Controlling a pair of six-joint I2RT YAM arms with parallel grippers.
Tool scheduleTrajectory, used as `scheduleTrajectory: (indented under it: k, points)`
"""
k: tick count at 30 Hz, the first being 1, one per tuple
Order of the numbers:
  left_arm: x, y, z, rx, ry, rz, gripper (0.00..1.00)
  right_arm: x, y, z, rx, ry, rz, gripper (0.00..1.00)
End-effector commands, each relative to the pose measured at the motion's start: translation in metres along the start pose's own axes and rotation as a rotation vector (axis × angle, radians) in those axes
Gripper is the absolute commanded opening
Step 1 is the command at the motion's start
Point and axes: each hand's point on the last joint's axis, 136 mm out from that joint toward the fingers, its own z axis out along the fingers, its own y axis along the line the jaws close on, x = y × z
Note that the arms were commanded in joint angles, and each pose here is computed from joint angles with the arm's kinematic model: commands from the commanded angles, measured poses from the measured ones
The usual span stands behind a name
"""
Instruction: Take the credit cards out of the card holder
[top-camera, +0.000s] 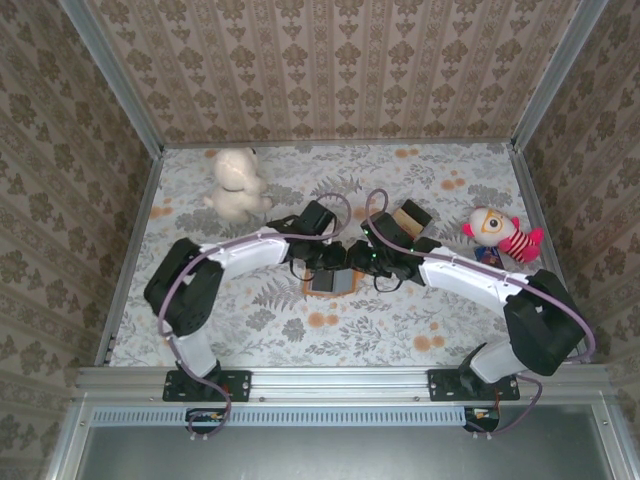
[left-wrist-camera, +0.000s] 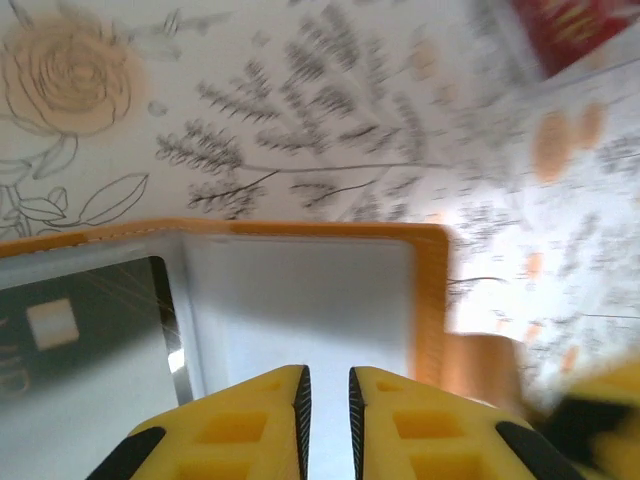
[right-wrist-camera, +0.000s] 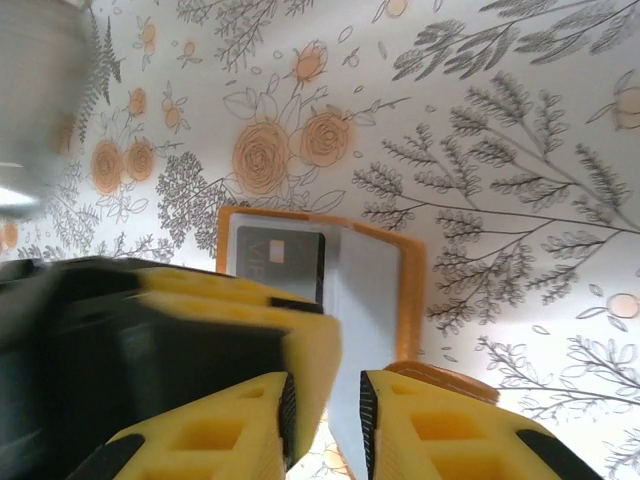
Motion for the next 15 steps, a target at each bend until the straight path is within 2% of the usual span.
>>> scheduleTrajectory:
  k: [1, 3, 7, 10, 15]
  points:
    - [-0.011, 0.011, -0.036, -0.037, -0.087, -0.007, 0.25, 0.003, 0.017, 0.012, -0.088, 0.049, 0.025, 0.25]
    - [-0.012, 0.031, -0.046, -0.09, -0.109, -0.031, 0.26, 0.004, 0.025, 0.018, -0.122, 0.071, 0.038, 0.23]
    - [-0.008, 0.058, -0.058, -0.11, -0.128, -0.095, 0.26, 0.006, 0.03, 0.028, -0.125, 0.104, 0.043, 0.22]
    - [-0.004, 0.061, -0.057, -0.088, -0.12, -0.107, 0.26, 0.009, 0.025, 0.034, -0.088, 0.121, 0.035, 0.21]
    - [0.002, 0.065, -0.043, -0.069, -0.088, -0.129, 0.2, 0.02, 0.02, 0.046, -0.079, 0.169, 0.021, 0.17]
